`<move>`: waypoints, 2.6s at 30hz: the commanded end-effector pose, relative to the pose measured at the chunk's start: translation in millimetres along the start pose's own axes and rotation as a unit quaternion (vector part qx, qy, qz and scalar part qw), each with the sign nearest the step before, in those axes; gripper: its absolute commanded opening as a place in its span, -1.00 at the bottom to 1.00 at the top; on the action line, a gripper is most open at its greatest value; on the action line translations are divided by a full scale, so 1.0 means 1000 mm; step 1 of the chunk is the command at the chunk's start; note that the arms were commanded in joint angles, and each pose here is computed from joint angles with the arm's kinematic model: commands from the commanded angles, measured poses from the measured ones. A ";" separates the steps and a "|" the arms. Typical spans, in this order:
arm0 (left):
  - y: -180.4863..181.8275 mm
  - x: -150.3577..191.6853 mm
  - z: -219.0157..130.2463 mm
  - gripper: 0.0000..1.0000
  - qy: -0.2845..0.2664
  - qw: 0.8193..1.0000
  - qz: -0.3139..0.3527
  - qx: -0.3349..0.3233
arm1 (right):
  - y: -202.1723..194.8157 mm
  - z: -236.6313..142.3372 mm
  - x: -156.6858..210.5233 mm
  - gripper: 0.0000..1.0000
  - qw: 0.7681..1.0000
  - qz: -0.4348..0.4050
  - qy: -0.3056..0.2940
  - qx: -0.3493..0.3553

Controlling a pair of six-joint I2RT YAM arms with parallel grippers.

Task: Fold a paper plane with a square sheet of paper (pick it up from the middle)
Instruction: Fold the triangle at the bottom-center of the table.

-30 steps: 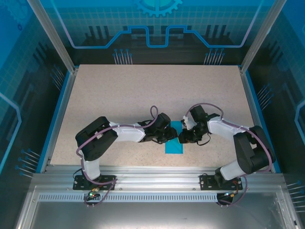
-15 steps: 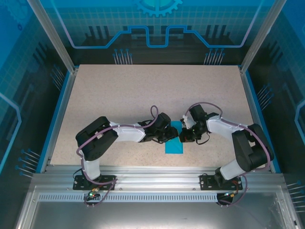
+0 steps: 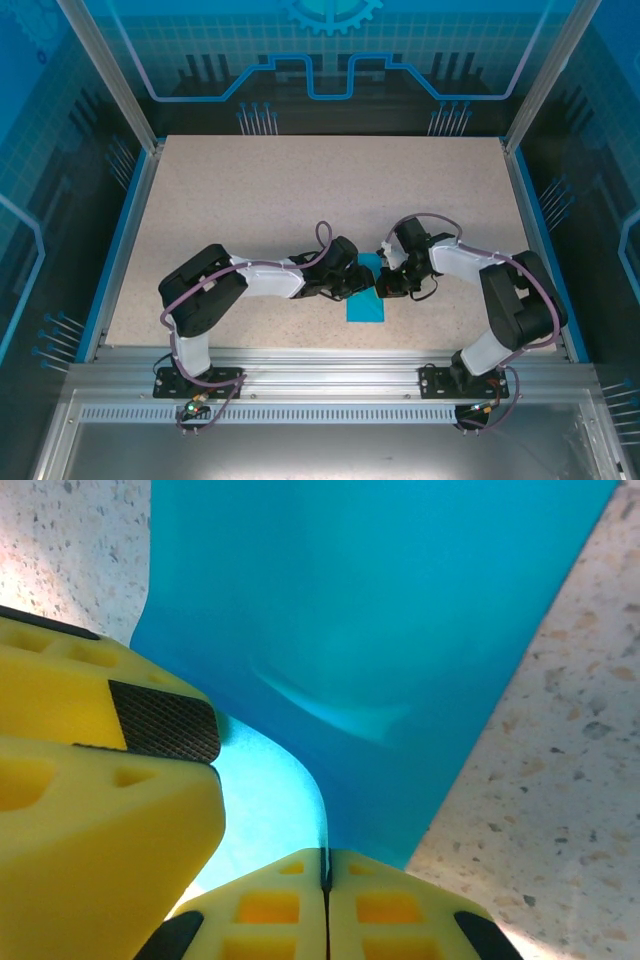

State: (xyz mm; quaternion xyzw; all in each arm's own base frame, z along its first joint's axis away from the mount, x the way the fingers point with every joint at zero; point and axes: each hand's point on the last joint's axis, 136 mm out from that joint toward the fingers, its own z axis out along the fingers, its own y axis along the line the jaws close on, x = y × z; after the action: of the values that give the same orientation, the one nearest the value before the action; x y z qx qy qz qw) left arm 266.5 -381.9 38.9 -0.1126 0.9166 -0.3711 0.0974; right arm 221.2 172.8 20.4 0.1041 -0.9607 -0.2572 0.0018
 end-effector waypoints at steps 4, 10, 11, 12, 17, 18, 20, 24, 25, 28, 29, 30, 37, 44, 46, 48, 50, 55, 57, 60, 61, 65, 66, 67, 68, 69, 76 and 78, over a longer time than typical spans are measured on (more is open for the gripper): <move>-0.011 0.006 -0.010 -0.28 0.002 0.999 0.022 0.025 | -0.003 -0.003 -0.009 -0.87 1.000 0.001 -0.003 0.001; -0.010 0.008 -0.005 -0.29 0.010 0.999 0.023 0.025 | -0.004 -0.002 -0.009 -0.86 1.000 0.004 0.001 0.001; -0.009 0.008 -0.004 -0.29 0.011 0.999 0.022 0.024 | -0.004 -0.002 -0.010 -0.86 1.000 0.003 0.000 0.001; -0.009 0.009 -0.003 -0.29 0.013 0.999 0.021 0.024 | -0.004 -0.001 -0.009 -0.86 1.000 0.004 0.002 0.001; -0.003 0.010 0.000 -0.30 0.016 1.000 0.018 0.014 | -0.006 -0.001 -0.006 -0.83 1.000 0.008 0.004 0.005; -0.001 0.010 0.001 -0.31 0.017 1.000 0.016 0.010 | -0.006 -0.001 -0.006 -0.82 1.000 0.009 0.003 0.005; 0.004 0.011 0.003 -0.31 0.020 1.000 0.015 0.001 | -0.006 -0.001 -0.004 -0.80 1.000 0.010 0.003 0.005; 0.009 0.014 0.008 -0.32 0.029 0.999 0.013 -0.005 | -0.006 0.000 -0.003 -0.79 1.000 0.012 0.003 0.002; 0.010 0.014 0.009 -0.32 0.029 0.999 0.012 -0.006 | -0.006 0.000 -0.002 -0.78 1.000 0.012 0.003 0.003; 0.012 0.014 0.011 -0.33 0.030 0.999 0.012 -0.011 | -0.007 0.000 -0.001 -0.78 1.000 0.014 0.004 0.003; 0.012 0.015 0.011 -0.33 0.031 0.999 0.013 -0.011 | -0.007 0.000 -0.001 -0.78 1.000 0.015 0.005 0.004; 0.014 0.015 0.011 -0.33 0.031 0.999 0.012 -0.014 | -0.007 0.001 0.000 -0.77 1.000 0.017 0.006 0.004; 0.016 0.015 0.014 -0.33 0.031 0.999 0.015 -0.016 | -0.012 -0.004 0.005 -0.68 0.999 0.030 -0.003 0.020; 0.015 0.015 0.013 -0.34 0.033 0.999 0.018 -0.016 | -0.004 -0.037 0.005 -0.37 0.996 0.042 -0.068 0.034; 0.015 0.015 0.014 -0.34 0.035 0.999 0.020 -0.015 | 0.005 -0.042 0.009 -0.43 0.996 0.046 -0.080 0.009; 0.013 0.016 0.014 -0.34 0.036 0.999 0.021 -0.014 | 0.019 -0.039 0.014 -0.58 0.995 0.046 -0.083 -0.037; 0.013 0.016 0.014 -0.34 0.037 0.999 0.022 -0.014 | 0.029 -0.032 0.020 -0.74 0.994 0.048 -0.070 -0.066; 0.015 0.016 0.014 -0.35 0.038 0.999 0.023 -0.017 | 0.037 -0.011 0.028 -0.90 0.995 0.046 -0.042 -0.075; 0.015 0.017 0.014 -0.35 0.039 0.999 0.023 -0.016 | 0.034 -0.004 0.027 -0.92 0.995 0.056 -0.036 -0.075; 0.015 0.017 0.014 -0.35 0.040 0.999 0.024 -0.017 | 0.033 0.002 0.025 -0.92 0.995 0.062 -0.029 -0.076; 0.015 0.017 0.014 -0.35 0.041 0.999 0.024 -0.018 | 0.032 0.003 0.026 -0.92 0.995 0.064 -0.025 -0.076; 0.016 0.017 0.014 -0.35 0.041 0.999 0.026 -0.020 | 0.019 0.012 0.034 -0.92 0.996 0.078 -0.005 -0.051; 0.017 0.018 0.014 -0.35 0.042 0.999 0.025 -0.021 | 0.015 0.014 0.037 -0.92 0.995 0.084 -0.001 -0.047; 0.016 0.018 0.014 -0.35 0.042 0.999 0.026 -0.020 | 0.013 0.015 0.039 -0.92 0.995 0.087 0.002 -0.044; 0.016 0.017 0.014 -0.35 0.042 0.999 0.027 -0.020 | 0.009 0.016 0.043 -0.92 0.995 0.093 0.005 -0.039; 0.017 0.018 0.014 -0.35 0.043 0.999 0.026 -0.022 | 0.006 0.017 0.048 -0.91 0.994 0.099 0.010 -0.034; 0.022 0.019 0.017 -0.38 0.046 0.998 0.025 -0.030 | -0.008 0.025 0.074 -0.86 0.991 0.125 0.038 -0.017; 0.023 0.020 0.018 -0.39 0.048 0.998 0.023 -0.031 | -0.013 0.023 0.077 -0.83 0.990 0.136 0.037 -0.009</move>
State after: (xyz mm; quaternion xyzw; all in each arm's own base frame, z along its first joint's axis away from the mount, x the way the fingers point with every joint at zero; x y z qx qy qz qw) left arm 256.6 -383.3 21.6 -0.0871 0.9247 -0.3627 0.0759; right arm 174.0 179.6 7.6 0.0164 -0.9524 -0.3031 0.0260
